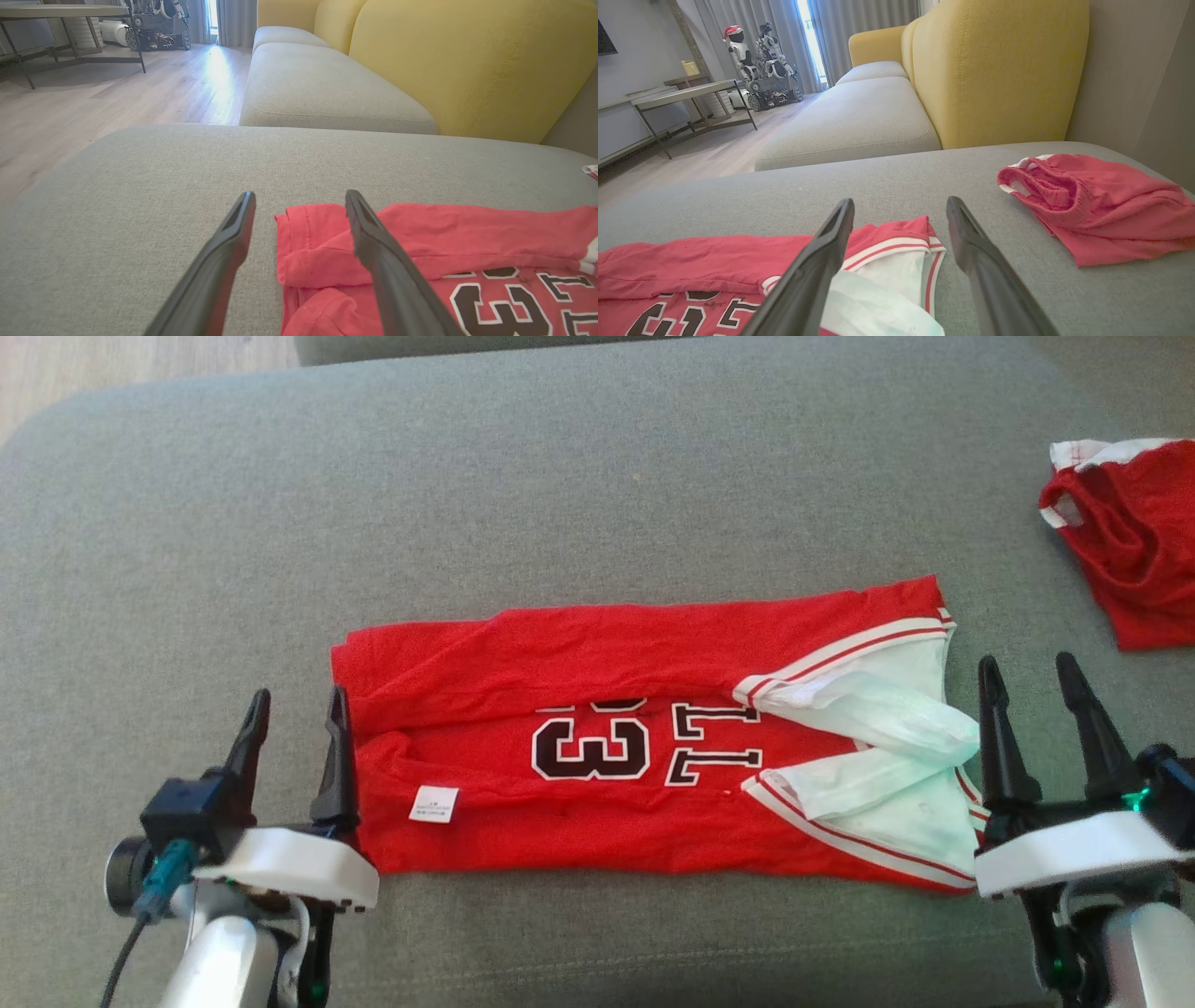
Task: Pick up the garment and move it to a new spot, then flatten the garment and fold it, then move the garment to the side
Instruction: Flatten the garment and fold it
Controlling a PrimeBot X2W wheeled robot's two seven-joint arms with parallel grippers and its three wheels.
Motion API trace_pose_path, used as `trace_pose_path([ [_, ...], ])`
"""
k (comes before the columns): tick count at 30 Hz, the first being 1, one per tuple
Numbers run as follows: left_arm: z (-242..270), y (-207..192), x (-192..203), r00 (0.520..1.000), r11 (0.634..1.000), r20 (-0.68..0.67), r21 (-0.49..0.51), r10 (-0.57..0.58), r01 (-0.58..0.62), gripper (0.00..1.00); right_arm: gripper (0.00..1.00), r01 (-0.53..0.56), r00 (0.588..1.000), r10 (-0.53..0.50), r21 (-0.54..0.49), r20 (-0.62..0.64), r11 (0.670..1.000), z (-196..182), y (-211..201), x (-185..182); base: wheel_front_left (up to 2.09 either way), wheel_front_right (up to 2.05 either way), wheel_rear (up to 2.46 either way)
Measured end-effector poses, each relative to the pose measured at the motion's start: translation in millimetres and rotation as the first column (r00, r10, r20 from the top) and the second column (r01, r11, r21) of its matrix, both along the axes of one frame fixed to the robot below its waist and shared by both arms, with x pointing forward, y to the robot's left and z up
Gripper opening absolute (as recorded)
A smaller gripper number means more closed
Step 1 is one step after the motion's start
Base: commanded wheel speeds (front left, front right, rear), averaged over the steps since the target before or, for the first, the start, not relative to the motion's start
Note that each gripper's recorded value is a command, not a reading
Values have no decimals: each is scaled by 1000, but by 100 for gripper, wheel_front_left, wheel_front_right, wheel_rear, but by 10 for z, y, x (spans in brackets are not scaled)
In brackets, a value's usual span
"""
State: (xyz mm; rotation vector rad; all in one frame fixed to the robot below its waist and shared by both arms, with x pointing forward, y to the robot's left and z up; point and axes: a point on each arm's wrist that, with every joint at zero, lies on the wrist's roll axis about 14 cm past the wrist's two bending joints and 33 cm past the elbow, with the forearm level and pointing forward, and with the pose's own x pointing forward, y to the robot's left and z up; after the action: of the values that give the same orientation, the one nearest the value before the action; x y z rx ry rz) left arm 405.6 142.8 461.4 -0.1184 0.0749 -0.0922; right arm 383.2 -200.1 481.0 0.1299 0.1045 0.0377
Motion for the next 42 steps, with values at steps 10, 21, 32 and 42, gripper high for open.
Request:
trace_pose_path([
  [10, -39, 8, -85, 1000, 1000, -9, 30, -2, 2, 100, 100, -5, 1000, 5, -4, -26, 1000, -92, 26, -70, 0, 0, 0],
  [21, -143, -3, -61, 999, 999, -34, 34, -10, 11, 100, 100, -8, 992, 4, -26, -125, 1000, -327, -9, -16, 0, 0, 0],
  [32, -183, -179, 266, 998, 998, -19, 20, -58, 58, 100, 100, -96, 871, 59, -52, -488, 994, -1101, 57, -28, 0, 0, 0],
  [42, -282, -260, 390, 996, 996, -30, 27, -89, 90, 100, 100, -103, 765, 86, 11, -638, 995, -1259, 104, -140, 0, 0, 0],
])
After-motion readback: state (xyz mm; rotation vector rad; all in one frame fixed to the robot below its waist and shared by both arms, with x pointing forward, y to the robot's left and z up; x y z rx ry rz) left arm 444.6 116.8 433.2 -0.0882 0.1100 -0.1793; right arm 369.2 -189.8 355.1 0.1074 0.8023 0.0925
